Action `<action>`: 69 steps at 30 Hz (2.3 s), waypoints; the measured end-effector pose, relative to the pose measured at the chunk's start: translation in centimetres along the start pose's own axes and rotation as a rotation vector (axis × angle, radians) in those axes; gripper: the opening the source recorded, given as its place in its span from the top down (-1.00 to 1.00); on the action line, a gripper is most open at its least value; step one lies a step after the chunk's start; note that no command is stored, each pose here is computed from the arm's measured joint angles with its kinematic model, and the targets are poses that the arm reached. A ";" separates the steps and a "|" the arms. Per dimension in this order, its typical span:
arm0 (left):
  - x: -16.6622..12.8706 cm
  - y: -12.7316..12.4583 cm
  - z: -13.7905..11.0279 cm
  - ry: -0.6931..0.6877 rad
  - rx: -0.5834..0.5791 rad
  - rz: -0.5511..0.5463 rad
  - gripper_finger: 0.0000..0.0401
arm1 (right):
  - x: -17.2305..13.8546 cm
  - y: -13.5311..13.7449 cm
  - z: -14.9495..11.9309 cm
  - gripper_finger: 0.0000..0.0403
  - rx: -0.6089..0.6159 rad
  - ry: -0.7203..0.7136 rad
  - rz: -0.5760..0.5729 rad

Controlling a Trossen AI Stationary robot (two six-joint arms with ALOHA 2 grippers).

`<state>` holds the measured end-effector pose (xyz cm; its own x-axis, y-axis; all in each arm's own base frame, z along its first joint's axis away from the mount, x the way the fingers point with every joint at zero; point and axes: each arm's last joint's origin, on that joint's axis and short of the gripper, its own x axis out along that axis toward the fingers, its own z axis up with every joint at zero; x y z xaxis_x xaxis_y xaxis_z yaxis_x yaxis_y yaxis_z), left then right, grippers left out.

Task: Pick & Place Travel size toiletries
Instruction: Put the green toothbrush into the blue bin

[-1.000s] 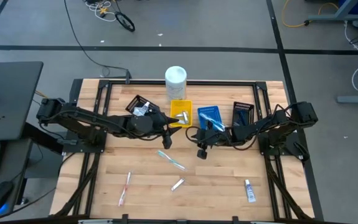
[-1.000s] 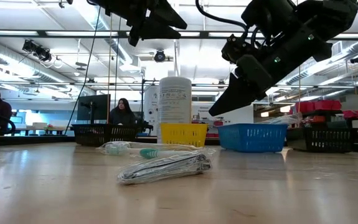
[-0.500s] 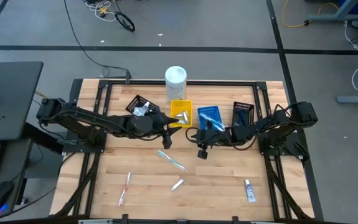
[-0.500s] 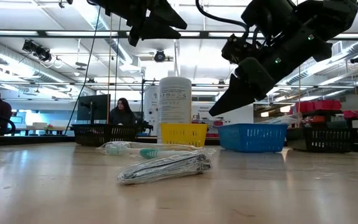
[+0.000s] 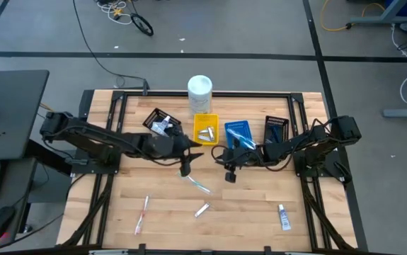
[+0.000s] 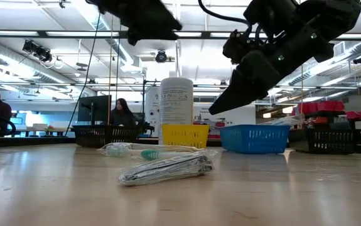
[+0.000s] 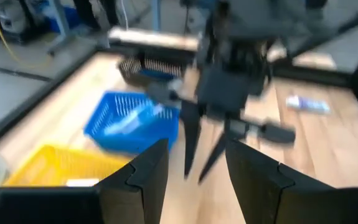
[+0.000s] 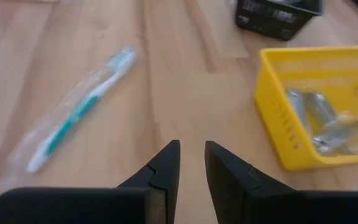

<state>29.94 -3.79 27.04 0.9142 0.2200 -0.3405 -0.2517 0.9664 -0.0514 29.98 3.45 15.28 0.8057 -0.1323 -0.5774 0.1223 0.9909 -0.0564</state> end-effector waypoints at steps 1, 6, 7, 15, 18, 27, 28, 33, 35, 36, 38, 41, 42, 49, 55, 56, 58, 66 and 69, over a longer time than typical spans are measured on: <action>-0.3 -0.1 -0.3 0.031 0.000 -0.001 0.16 | 0.0 0.0 0.0 0.58 0.000 0.002 0.014; -1.8 -1.0 -1.7 0.186 -0.020 -0.015 0.16 | 0.0 0.0 0.0 0.58 -0.001 0.005 0.012; -2.0 -1.2 -2.0 0.212 -0.028 -0.018 0.16 | 0.0 0.0 0.0 0.58 -0.001 0.004 0.012; -3.2 -2.3 -4.0 0.370 -0.075 0.012 0.16 | 0.0 0.2 0.0 0.58 0.003 0.005 0.070; -3.5 -2.6 -4.4 0.397 -0.096 0.016 0.16 | 0.0 0.4 0.0 0.58 0.051 0.013 0.130; -3.6 -2.5 -4.5 0.373 -0.085 0.092 0.16 | 0.0 0.3 0.0 0.58 -0.025 0.015 0.144; -3.6 -2.5 -4.5 0.369 -0.076 0.098 0.16 | 0.0 0.2 0.0 0.58 -0.039 0.012 0.112; -3.6 -2.4 -4.4 0.364 -0.048 0.106 0.16 | -0.4 -0.4 0.2 0.58 -0.108 -0.004 -0.093; -3.6 -2.4 -4.4 0.363 -0.056 0.107 0.16 | -1.3 -0.5 1.1 0.58 -0.163 -0.031 -0.131; -3.6 -2.4 -4.4 0.363 -0.059 0.108 0.16 | -2.0 -0.5 1.6 0.58 -0.193 -0.037 -0.144; -3.6 -2.4 -4.4 0.363 -0.064 0.108 0.16 | -3.5 -0.4 2.6 0.58 -0.235 -0.039 -0.163; -3.6 -2.4 -4.4 0.363 -0.064 0.108 0.16 | -5.8 -0.6 3.6 0.58 -0.234 -0.049 -0.170; -3.6 -2.4 -4.4 0.361 -0.065 0.109 0.16 | -6.5 -0.7 3.8 0.58 -0.211 -0.065 -0.159; -3.6 -2.3 -4.4 0.344 -0.050 0.139 0.16 | -8.8 -0.5 4.6 0.58 -0.084 -0.114 0.088; -3.6 -2.3 -4.3 0.338 -0.049 0.145 0.16 | -6.4 0.6 4.1 0.58 -0.073 -0.092 0.223; -3.6 -2.3 -4.3 0.338 -0.050 0.145 0.16 | -5.8 0.8 4.0 0.58 -0.067 -0.101 0.241; -3.6 -2.3 -4.3 0.336 -0.058 0.146 0.16 | -4.6 1.3 4.1 0.58 -0.054 -0.137 0.291; -3.6 -2.4 -4.3 0.329 -0.149 0.157 0.16 | -1.6 2.1 3.7 0.58 -0.049 -0.224 0.281; -3.6 -2.4 -4.3 0.330 -0.159 0.155 0.16 | -1.5 1.9 3.7 0.58 -0.038 -0.228 0.215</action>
<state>25.87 -7.52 24.32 0.7169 0.2823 -0.6375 -0.4485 0.8868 -0.1117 31.13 5.42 19.09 0.9204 0.0822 -0.3822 -0.0831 0.9964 0.0142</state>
